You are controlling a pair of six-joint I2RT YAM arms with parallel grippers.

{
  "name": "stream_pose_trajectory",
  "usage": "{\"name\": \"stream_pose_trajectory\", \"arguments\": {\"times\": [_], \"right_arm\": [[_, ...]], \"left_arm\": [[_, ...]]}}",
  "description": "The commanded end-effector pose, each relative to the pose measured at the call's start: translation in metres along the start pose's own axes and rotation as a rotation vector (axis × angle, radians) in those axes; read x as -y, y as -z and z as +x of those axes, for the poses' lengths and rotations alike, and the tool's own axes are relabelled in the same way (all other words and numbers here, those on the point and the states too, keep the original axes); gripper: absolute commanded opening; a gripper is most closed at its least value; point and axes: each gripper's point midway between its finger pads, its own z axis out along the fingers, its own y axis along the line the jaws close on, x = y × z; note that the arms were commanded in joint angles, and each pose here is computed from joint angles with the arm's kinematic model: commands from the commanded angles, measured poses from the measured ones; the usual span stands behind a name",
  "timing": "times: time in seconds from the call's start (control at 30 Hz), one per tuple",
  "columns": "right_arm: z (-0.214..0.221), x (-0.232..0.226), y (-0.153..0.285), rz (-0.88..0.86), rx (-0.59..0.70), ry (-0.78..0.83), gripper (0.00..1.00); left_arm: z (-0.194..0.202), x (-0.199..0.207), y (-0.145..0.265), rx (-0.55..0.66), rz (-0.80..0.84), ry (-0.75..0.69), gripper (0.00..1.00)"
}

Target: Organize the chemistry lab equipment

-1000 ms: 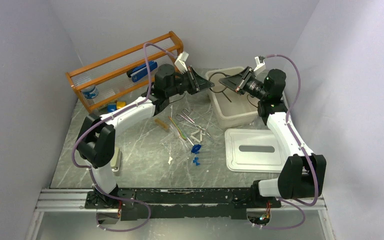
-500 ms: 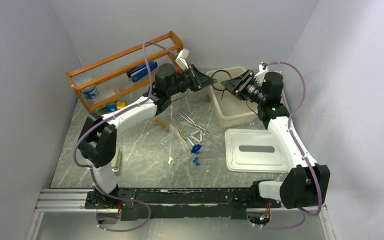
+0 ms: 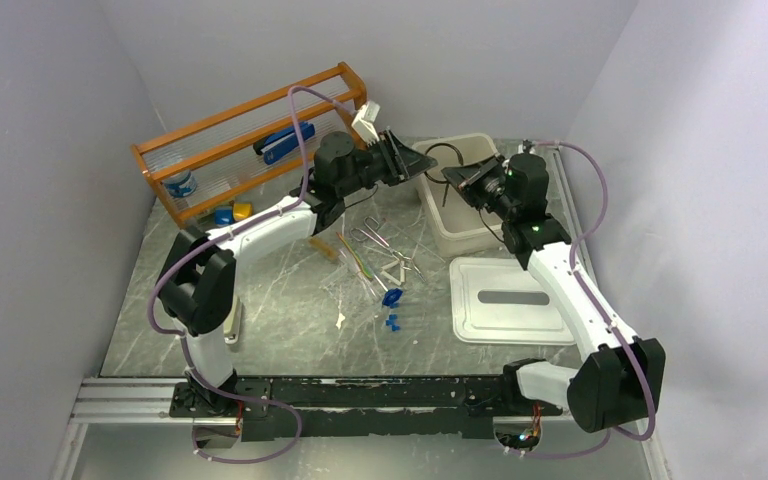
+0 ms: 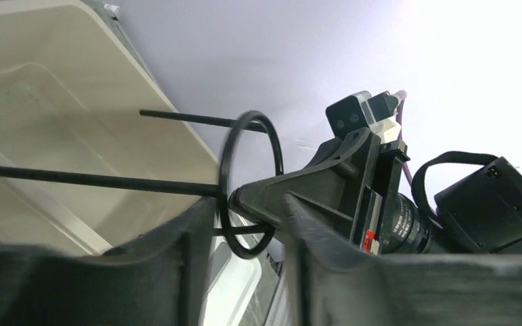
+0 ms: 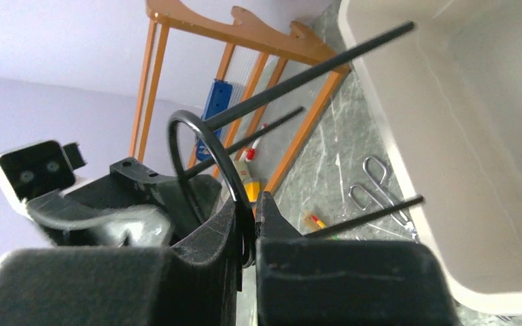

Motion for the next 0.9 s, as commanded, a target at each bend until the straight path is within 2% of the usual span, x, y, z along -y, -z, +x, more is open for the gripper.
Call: {"name": "stream_pose_trajectory", "arguments": {"times": [0.0,0.1,0.2,0.43,0.67,0.87], "right_arm": [[-0.022,-0.011,-0.003,0.013,0.082,0.005,0.00],[-0.035,-0.015,-0.006,-0.004,0.137,-0.002,0.00],[-0.048,-0.009,-0.012,0.004,0.201,-0.018,0.00],[-0.061,0.011,-0.034,-0.024,0.288,-0.052,0.00],[-0.045,0.047,-0.062,-0.047,0.291,-0.153,0.00],[-0.043,0.088,-0.090,0.023,0.308,-0.215,0.00]], "left_arm": [[-0.025,0.030,0.002,0.074,0.046,-0.086,0.54],[-0.033,0.028,0.009,0.090,-0.005,-0.128,0.71],[-0.042,0.026,0.022,0.106,-0.069,-0.175,0.78],[-0.056,0.028,0.067,0.115,-0.183,-0.284,0.80],[-0.036,0.036,0.116,0.046,-0.210,-0.357,0.78],[-0.013,0.029,0.165,-0.026,-0.290,-0.374,0.77]]}}
